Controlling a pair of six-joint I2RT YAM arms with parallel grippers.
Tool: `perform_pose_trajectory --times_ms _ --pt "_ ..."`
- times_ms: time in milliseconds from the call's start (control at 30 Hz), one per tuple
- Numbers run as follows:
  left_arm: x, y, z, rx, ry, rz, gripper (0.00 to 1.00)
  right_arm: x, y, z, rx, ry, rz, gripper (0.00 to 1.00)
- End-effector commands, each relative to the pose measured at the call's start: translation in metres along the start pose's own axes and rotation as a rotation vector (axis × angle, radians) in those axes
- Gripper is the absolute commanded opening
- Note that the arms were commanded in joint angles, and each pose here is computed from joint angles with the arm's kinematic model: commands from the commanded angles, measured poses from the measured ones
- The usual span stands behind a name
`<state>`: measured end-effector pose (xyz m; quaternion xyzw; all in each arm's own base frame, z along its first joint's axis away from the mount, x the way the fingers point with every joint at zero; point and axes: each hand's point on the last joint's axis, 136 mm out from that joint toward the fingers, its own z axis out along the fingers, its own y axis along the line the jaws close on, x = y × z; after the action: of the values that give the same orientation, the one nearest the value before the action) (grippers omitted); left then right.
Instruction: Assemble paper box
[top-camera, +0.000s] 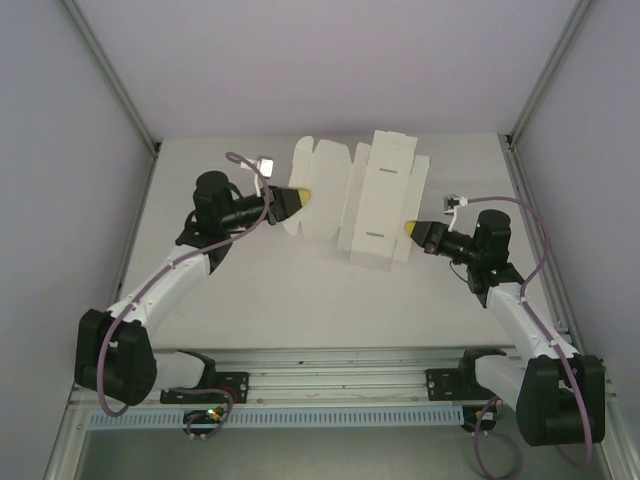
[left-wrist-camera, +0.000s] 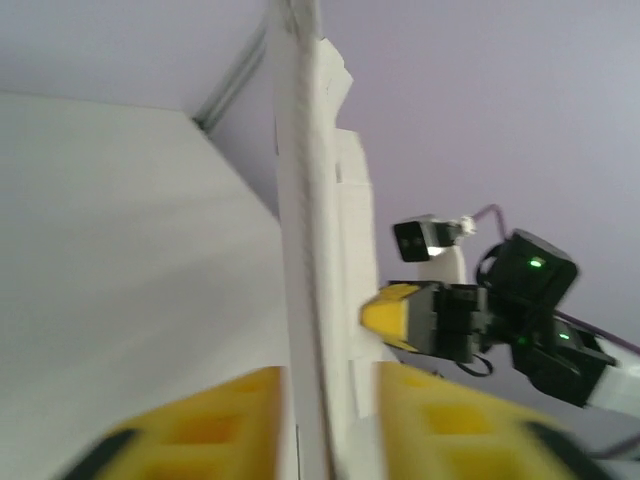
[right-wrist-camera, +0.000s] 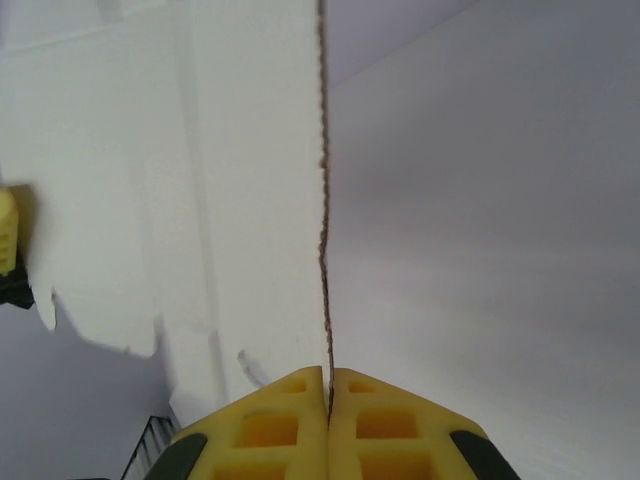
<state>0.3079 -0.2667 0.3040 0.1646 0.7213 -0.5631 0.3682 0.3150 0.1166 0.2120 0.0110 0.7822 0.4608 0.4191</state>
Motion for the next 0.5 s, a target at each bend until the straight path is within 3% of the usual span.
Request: perform_pose_trajectory --times_ms 0,100,200,333,467 --pt "0.025 0.061 -0.021 -0.331 0.016 -0.042 1.00 0.006 -0.002 0.001 0.080 0.052 -0.124 0.00" --pt "0.046 0.105 -0.054 -0.631 0.042 -0.064 1.00 0.033 -0.017 0.008 0.223 0.185 -0.247 0.00" --pt "0.057 0.120 -0.079 -0.773 0.056 -0.059 1.00 0.050 -0.032 0.014 0.366 0.306 -0.380 0.00" --pt "0.059 0.120 -0.092 -0.796 0.047 -0.076 1.00 0.042 -0.059 0.021 0.593 0.378 -0.536 0.00" --pt "0.058 0.114 -0.084 -0.725 0.042 -0.083 1.00 0.023 -0.072 0.033 0.788 0.401 -0.804 0.00"
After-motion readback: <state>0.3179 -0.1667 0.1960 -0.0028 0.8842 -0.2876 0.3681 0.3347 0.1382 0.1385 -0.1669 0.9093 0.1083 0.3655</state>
